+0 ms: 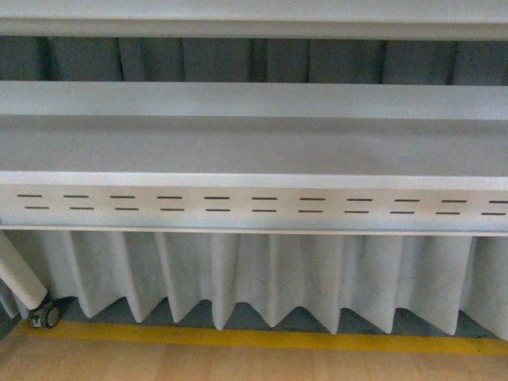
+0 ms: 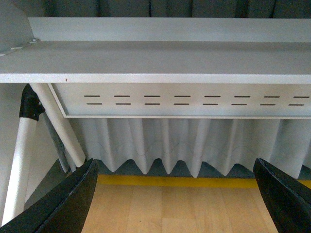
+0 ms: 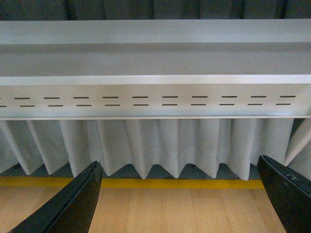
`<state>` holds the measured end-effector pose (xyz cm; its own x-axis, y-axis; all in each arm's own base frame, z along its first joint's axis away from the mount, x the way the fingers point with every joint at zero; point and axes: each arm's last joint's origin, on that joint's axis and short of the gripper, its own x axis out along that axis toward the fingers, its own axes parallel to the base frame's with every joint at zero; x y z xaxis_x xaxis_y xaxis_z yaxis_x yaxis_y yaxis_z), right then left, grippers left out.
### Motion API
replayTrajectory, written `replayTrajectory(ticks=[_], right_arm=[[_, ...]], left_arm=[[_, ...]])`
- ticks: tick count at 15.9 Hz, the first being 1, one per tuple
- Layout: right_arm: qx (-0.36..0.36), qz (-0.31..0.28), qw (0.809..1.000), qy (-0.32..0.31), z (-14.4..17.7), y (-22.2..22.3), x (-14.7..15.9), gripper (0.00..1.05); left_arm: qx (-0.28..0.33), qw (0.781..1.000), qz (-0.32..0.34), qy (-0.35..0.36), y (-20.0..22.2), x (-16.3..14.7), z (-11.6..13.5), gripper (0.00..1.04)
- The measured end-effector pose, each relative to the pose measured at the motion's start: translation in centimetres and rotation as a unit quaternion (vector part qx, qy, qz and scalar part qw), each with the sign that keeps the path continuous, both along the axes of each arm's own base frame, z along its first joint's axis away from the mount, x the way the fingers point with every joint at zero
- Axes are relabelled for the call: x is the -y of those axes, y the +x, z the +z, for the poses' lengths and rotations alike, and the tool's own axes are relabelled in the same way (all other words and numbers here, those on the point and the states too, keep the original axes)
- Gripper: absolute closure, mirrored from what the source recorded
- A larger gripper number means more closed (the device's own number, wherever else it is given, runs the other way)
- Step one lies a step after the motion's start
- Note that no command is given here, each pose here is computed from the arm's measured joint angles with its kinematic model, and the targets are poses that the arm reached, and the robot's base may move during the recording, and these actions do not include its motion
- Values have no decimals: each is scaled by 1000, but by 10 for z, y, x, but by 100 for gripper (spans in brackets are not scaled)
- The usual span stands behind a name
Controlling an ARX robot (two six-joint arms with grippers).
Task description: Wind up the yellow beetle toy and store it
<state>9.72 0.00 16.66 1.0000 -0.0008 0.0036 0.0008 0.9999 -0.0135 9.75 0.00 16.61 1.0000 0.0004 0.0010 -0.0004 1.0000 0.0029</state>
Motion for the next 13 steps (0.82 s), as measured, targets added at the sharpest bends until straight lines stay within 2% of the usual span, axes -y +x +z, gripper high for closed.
replayTrajectory(ticks=[13], right_arm=[[0, 0, 1000, 0, 0, 0, 0, 7]], left_arm=[[0, 1000, 0, 0, 0, 0, 0, 7]])
